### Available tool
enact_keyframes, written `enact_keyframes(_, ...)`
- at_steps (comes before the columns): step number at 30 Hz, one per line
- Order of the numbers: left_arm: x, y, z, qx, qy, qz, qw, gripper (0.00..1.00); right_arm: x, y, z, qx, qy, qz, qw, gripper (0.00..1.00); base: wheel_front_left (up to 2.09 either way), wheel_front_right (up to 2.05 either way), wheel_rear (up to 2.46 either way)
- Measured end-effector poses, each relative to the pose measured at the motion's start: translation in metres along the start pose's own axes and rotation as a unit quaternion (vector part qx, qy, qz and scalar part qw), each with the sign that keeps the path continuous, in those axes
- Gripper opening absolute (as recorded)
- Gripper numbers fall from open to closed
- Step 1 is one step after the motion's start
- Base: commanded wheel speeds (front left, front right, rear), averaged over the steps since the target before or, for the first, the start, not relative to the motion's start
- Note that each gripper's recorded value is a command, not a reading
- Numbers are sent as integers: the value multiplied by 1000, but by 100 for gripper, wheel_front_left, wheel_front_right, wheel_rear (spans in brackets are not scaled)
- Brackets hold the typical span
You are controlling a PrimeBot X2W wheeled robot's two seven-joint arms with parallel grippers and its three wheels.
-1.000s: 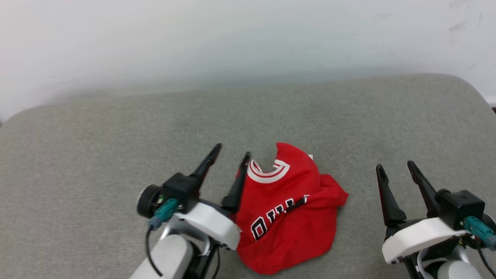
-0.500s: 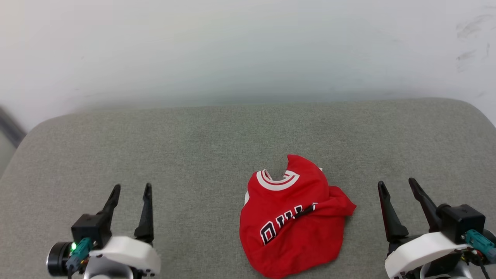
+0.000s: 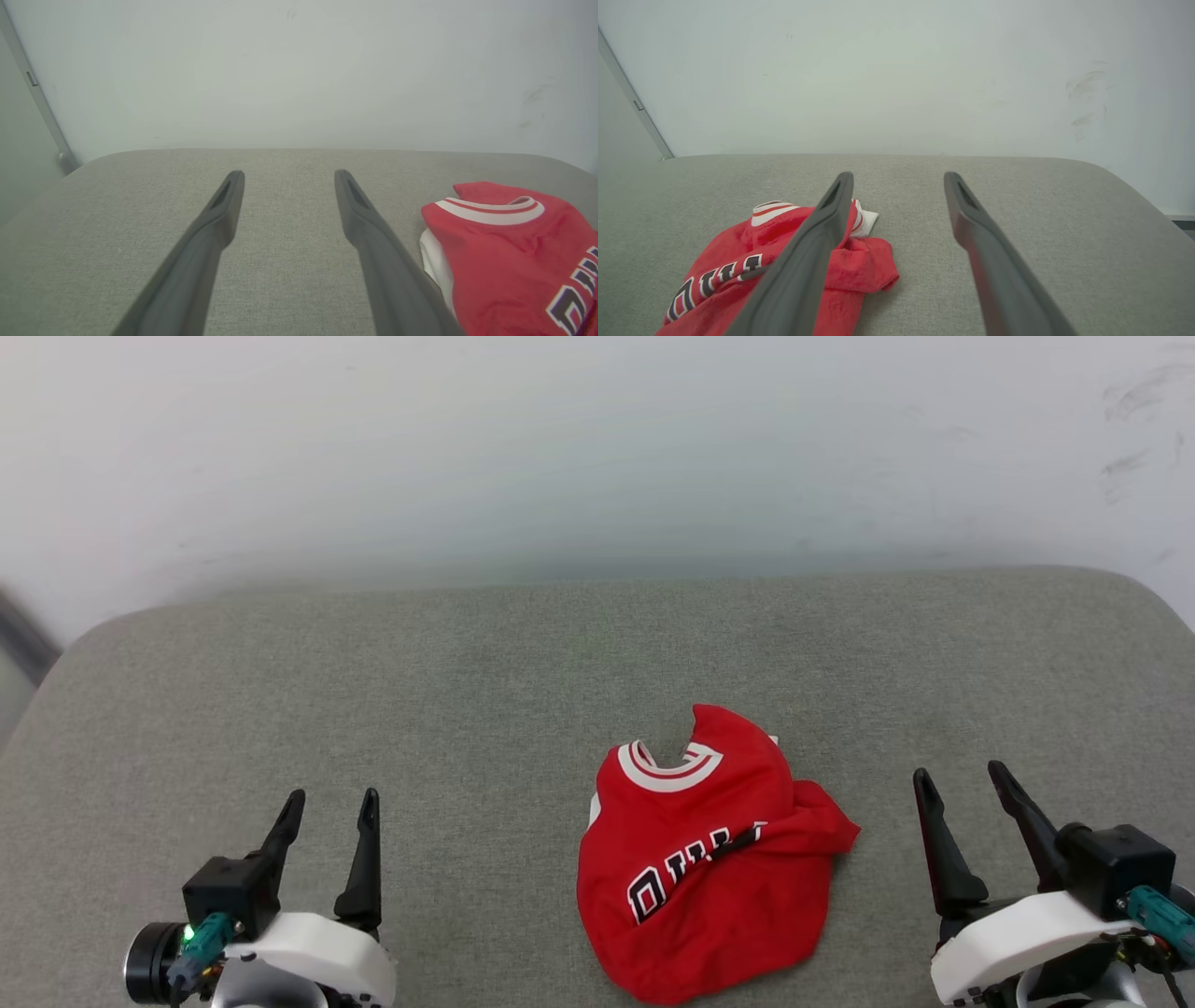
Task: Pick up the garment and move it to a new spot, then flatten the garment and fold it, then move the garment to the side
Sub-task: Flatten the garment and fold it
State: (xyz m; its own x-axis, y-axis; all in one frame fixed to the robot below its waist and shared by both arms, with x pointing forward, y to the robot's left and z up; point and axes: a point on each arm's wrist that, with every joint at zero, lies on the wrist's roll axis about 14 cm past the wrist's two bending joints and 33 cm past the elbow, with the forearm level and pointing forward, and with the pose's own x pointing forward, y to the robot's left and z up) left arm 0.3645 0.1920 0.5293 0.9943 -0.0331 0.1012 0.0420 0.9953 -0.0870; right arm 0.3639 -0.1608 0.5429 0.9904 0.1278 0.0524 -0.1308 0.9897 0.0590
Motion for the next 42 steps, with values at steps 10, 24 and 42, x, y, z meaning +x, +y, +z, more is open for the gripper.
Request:
enact_keyframes(10, 36, -38, -11, -3, 91, -98, 991, 100, 10, 4, -8, 1, 14, 7, 1000, 100, 0, 0, 0)
enact_keyframes(24, 33, -124, -117, 12, 360, -259, 896, 100, 30, -6, -36, 9, 45, -3, 999, 100, 0, 0, 0)
enact_keyframes(42, 21, -142, -167, 48, 476, -314, 820, 0, 24, -39, -56, 19, 64, -54, 996, 100, 0, 0, 0)
